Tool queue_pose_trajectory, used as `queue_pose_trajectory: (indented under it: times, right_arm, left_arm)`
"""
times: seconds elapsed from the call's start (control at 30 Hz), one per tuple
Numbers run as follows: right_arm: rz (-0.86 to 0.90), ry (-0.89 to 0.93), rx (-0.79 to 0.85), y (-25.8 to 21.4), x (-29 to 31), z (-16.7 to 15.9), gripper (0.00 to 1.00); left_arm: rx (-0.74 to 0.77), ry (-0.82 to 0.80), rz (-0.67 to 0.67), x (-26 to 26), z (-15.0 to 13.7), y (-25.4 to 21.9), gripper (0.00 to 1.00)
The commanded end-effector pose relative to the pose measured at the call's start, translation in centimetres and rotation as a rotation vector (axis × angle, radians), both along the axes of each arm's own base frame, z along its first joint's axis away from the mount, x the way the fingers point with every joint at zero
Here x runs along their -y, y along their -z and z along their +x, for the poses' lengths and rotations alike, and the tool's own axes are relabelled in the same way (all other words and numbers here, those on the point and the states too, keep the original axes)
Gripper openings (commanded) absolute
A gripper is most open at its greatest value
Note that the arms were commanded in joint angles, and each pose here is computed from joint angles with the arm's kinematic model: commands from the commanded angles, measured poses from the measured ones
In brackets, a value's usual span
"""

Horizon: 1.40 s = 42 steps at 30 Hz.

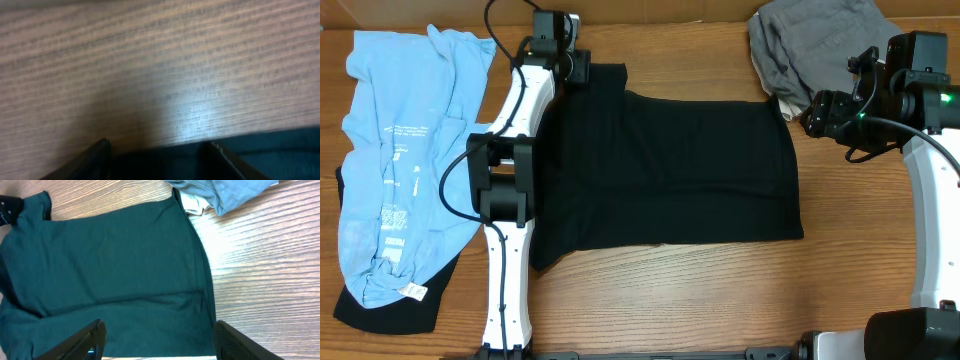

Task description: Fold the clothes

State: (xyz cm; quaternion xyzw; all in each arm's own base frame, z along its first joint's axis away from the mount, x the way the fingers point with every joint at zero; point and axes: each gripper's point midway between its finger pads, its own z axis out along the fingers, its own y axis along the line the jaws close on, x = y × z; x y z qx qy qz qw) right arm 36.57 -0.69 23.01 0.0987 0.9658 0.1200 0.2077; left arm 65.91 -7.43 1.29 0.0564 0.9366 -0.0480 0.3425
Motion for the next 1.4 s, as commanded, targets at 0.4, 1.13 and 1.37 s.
queue_pose_trajectory:
  times: [0.4,1.13,1.37]
  right_arm:
    - [0.002,-0.008,0.024,-0.4,-0.2,0.5,0.63]
    - [-0.229,-0.012,0.044,14.2,0.0,13.8,0.61]
    - [-0.222,-0.047,0.014,17.3,-1.5,14.4,0.57]
  left_arm:
    - [0.054,-0.009,-0.051,0.1,1.0,-3.2,0.04]
    - [0.109,-0.004,-0.056,-0.2,-4.2,-20.0,0.04]
    - [0.106,0.011,-0.055,0.8,-4.4,-19.9,0.04]
